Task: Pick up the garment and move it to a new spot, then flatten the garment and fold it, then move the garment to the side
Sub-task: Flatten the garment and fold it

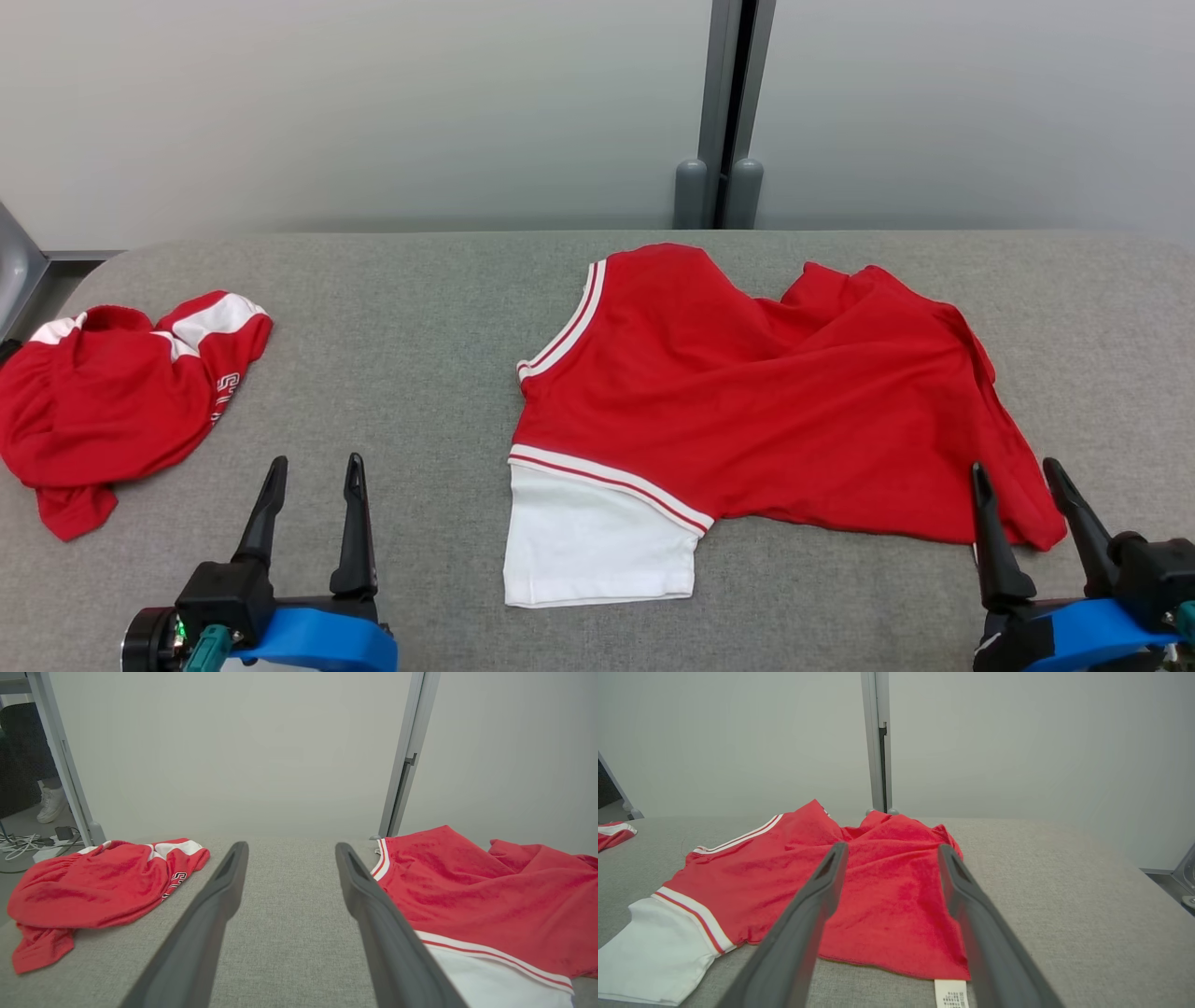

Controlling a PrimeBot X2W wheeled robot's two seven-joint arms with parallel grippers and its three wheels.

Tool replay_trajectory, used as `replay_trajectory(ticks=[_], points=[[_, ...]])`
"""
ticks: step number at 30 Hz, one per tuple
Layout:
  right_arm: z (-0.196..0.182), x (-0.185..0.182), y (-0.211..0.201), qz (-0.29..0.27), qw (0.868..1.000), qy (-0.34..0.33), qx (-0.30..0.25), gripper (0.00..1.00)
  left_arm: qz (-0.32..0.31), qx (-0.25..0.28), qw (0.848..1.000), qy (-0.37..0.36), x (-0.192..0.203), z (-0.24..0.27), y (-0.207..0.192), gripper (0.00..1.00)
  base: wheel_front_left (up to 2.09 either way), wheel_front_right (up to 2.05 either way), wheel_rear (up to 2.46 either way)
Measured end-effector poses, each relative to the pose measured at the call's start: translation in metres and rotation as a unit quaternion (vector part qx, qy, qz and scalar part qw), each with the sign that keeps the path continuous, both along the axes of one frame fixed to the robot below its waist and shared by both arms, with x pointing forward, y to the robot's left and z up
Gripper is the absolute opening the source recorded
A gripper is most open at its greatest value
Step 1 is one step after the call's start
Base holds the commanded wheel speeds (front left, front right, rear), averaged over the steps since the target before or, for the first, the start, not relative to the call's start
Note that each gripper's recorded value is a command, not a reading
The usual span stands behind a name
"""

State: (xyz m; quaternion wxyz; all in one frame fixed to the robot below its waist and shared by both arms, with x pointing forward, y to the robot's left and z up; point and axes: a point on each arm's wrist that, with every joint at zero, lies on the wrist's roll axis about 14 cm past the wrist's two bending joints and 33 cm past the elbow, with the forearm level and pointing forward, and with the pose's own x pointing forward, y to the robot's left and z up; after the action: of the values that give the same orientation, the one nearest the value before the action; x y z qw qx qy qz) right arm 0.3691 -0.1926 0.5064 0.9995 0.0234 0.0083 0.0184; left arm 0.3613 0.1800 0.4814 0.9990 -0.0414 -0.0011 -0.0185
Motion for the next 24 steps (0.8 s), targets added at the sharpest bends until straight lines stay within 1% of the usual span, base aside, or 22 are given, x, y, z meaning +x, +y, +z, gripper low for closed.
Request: replay_trajectory(ticks=[4,10,13,17,24], points=[[-0.016,-0.003,-0.008,-0.013,1.000,0.026,0.002,1.00,-0.012,-0.001,1.000,0.002,0.003,-0.001,-0.007,1.00,0.00,0.00,0.00],[-0.044,-0.001,-0.031,-0.044,0.997,0.070,-0.002,1.00,-0.072,-0.003,0.997,0.034,0.005,-0.022,-0.044,1.00,0.00,0.00,0.00],[-0.059,0.002,-0.045,-0.060,0.994,0.092,-0.006,1.00,-0.109,-0.004,0.992,0.066,0.001,-0.042,-0.066,1.00,0.00,0.00,0.00],[-0.077,0.005,-0.057,-0.075,0.990,0.116,-0.003,1.00,-0.141,-0.006,0.985,0.103,-0.005,-0.064,-0.085,1.00,0.00,0.00,0.00],[-0.108,0.006,-0.067,-0.092,0.984,0.154,0.005,1.00,-0.169,-0.004,0.970,0.173,-0.022,-0.104,-0.100,1.00,0.00,0.00,0.00]])
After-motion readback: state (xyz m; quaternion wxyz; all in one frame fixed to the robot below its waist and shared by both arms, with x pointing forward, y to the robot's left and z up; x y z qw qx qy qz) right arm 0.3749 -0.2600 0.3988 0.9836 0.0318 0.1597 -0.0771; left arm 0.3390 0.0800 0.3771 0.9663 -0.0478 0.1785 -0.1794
